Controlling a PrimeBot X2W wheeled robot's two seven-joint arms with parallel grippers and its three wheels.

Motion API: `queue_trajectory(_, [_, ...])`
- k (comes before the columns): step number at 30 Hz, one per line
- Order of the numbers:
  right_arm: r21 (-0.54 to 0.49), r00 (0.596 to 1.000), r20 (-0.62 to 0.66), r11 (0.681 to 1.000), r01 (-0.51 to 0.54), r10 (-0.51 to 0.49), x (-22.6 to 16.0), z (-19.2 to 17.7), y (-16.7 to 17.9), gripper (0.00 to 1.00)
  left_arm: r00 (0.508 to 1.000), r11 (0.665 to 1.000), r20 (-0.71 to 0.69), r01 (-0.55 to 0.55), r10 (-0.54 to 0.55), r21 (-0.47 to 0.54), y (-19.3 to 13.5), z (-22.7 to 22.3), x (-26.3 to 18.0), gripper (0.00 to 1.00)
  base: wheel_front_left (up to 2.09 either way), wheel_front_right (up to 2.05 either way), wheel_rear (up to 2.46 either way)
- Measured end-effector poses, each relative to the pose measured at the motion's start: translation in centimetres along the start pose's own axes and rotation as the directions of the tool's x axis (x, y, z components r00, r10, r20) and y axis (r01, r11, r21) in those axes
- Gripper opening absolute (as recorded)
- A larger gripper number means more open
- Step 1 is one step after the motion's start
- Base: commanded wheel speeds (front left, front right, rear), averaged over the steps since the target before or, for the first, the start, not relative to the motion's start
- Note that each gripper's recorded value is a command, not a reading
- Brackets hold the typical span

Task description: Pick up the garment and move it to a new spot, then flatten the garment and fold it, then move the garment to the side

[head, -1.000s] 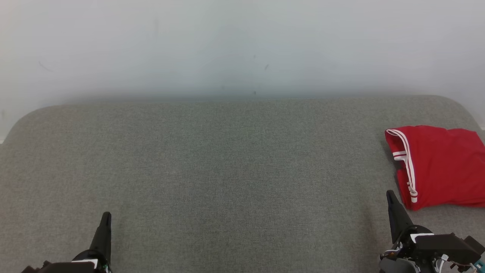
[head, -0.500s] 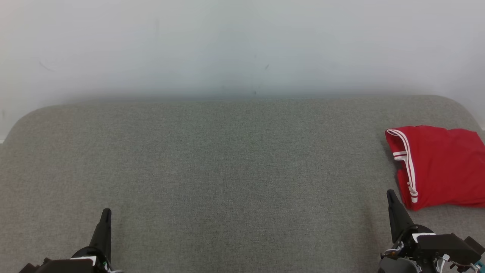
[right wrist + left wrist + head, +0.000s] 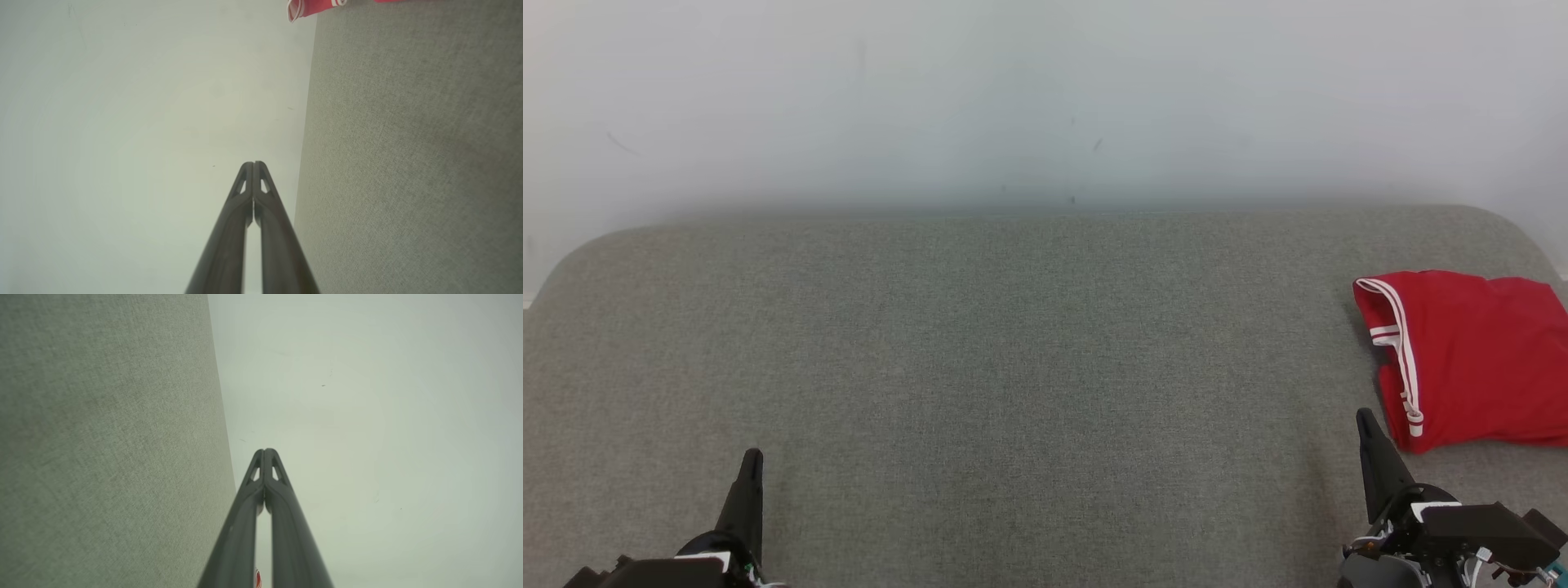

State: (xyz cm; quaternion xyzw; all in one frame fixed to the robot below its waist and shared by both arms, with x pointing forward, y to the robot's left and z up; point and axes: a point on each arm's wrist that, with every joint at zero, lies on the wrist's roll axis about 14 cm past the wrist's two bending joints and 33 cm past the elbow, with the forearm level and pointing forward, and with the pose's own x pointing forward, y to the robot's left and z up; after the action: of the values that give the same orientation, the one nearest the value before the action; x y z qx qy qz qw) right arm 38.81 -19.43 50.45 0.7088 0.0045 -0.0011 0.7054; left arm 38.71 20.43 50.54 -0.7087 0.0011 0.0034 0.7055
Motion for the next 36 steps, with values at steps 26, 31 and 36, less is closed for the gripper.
queue_trajectory(26, [0.000, 1.000, 0.000, 1.000, 0.000, 0.000, 0.00, 0.00, 0.00, 0.00, 1.000, 1.000, 0.000, 0.000, 0.000, 0.000, -0.01, 0.01, 0.00, 0.00, 0.00, 0.00, 0.00])
queue_trajectory(31, [0.000, 1.000, 0.000, 1.000, 0.000, 0.000, 0.00, 0.00, 0.00, 0.00, 1.000, 1.000, 0.000, 0.000, 0.000, 0.000, -0.01, 0.00, 0.00, 0.00, 0.00, 0.00, 0.00])
queue_trajectory(36, [0.000, 1.000, 0.000, 1.000, 0.000, 0.000, 0.00, 0.00, 0.00, 0.00, 1.000, 1.000, 0.000, 0.000, 0.000, 0.000, -0.01, 0.00, 0.00, 0.00, 0.00, 0.00, 0.00])
